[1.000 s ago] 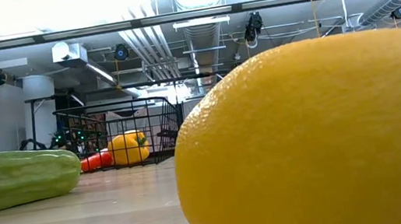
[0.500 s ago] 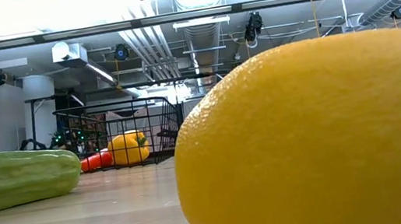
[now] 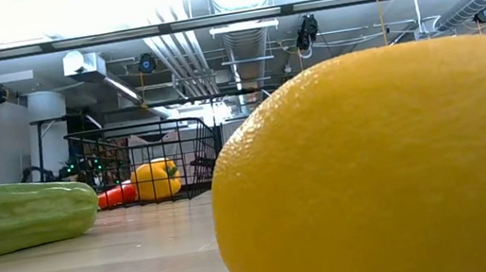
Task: Sort produce into baskets
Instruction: Put the red tomato into the gold wire basket, then put the green cucumber into the black wire basket
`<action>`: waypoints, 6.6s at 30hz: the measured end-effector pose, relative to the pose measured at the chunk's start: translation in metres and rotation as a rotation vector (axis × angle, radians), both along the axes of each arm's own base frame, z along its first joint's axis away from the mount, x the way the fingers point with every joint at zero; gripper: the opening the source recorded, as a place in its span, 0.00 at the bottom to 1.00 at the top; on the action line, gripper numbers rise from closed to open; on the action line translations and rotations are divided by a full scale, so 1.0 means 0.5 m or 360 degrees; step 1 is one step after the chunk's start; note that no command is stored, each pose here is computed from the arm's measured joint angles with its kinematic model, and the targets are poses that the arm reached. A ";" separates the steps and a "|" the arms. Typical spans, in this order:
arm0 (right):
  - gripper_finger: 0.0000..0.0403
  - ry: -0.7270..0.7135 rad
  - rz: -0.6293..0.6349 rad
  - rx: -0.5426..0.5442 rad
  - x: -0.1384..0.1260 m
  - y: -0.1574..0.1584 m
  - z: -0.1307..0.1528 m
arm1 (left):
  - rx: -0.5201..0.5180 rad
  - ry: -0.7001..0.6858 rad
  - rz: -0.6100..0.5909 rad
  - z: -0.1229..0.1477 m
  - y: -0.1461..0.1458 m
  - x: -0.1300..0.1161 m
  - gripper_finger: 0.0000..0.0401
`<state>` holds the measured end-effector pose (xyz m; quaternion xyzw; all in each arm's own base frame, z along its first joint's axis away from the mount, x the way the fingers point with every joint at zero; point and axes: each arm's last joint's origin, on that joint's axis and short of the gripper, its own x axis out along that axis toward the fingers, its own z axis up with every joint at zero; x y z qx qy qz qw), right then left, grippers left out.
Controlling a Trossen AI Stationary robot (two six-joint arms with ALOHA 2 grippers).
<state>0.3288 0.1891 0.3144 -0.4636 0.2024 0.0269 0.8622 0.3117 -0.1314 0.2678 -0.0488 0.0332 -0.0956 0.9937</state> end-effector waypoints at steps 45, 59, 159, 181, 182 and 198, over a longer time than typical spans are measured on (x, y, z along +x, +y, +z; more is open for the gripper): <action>0.66 -0.0097 -0.1320 0.0313 -0.136 -0.483 -0.125 | 0.0104 0.0531 0.0489 0.043 0.039 -0.141 0.87; 0.66 -0.0168 -0.1916 0.0458 -0.124 -0.657 -0.147 | 0.0123 0.0532 0.0606 0.040 0.044 -0.143 0.87; 0.79 -0.0033 -0.1428 0.1097 -0.087 -0.364 -0.068 | -0.0114 0.2366 0.1093 -0.216 -0.075 -0.027 0.78; 0.79 0.0025 -0.1308 0.1092 -0.094 -0.315 -0.075 | 0.0108 0.1857 0.0933 -0.034 -0.044 -0.004 0.50; 0.79 0.0028 -0.1297 0.1096 -0.095 -0.311 -0.075 | 0.0134 0.1785 0.0946 -0.012 -0.034 -0.005 0.50; 0.79 -0.0018 -0.1329 0.1144 -0.107 -0.276 -0.093 | 0.0219 0.1438 0.1625 0.154 0.346 -0.045 0.50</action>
